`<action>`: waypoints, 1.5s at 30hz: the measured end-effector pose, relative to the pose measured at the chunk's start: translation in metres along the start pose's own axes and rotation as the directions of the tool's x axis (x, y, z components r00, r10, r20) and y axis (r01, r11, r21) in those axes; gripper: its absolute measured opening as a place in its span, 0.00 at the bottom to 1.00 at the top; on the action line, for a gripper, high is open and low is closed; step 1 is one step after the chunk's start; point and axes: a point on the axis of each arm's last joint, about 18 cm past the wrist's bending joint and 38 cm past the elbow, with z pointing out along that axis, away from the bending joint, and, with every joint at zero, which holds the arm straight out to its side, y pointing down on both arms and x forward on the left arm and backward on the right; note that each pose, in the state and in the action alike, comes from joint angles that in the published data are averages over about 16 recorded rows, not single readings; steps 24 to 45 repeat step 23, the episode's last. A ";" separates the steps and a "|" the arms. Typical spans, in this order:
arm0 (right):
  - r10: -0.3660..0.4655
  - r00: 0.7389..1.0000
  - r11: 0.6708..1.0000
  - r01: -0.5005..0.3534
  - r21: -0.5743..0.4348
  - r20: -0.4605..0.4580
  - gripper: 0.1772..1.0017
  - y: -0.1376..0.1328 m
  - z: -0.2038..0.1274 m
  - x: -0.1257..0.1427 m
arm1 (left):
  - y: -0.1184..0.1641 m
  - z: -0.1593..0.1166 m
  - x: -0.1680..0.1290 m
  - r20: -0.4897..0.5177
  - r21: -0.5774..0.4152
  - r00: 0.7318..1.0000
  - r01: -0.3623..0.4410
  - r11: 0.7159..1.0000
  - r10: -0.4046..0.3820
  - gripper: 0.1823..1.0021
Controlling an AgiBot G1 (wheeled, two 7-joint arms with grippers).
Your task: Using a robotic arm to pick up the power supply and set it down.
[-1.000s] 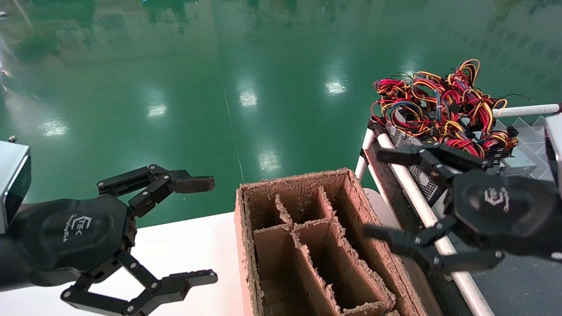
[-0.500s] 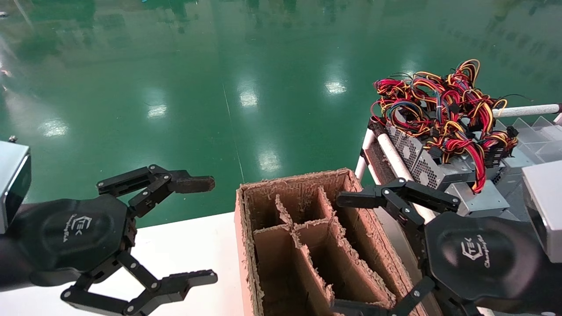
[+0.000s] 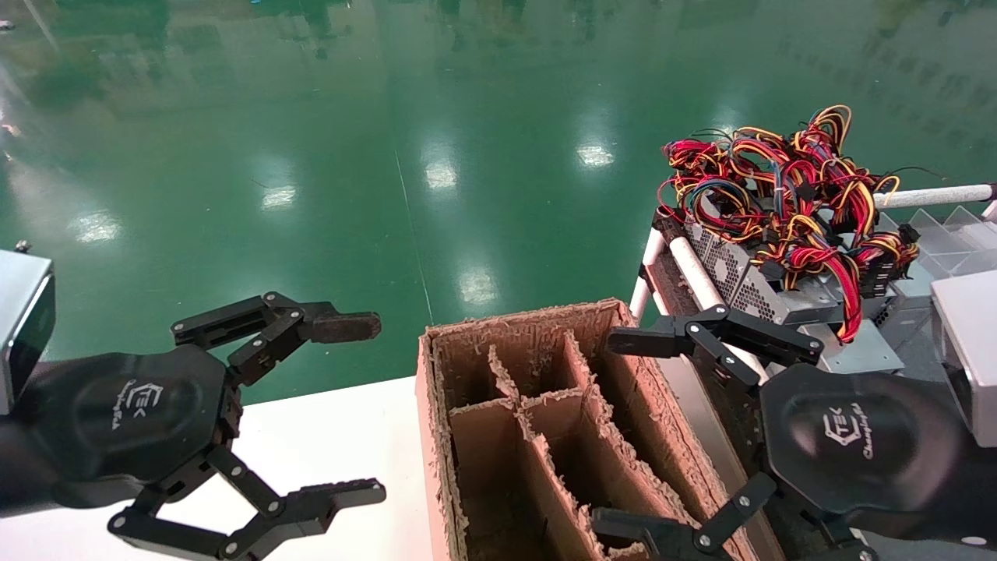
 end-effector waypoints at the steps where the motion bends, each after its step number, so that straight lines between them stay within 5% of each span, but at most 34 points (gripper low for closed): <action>1: 0.000 1.000 1.000 0.000 0.000 -0.001 1.00 0.000 0.000 0.000 | 0.000 0.000 0.000 0.000 0.000 1.000 0.000 1.000 0.000 1.00; 45: 0.002 1.000 1.000 -0.002 -0.002 -0.009 1.00 0.001 -0.002 0.002 | 0.000 0.000 0.000 0.000 0.000 1.000 0.000 1.000 0.000 1.00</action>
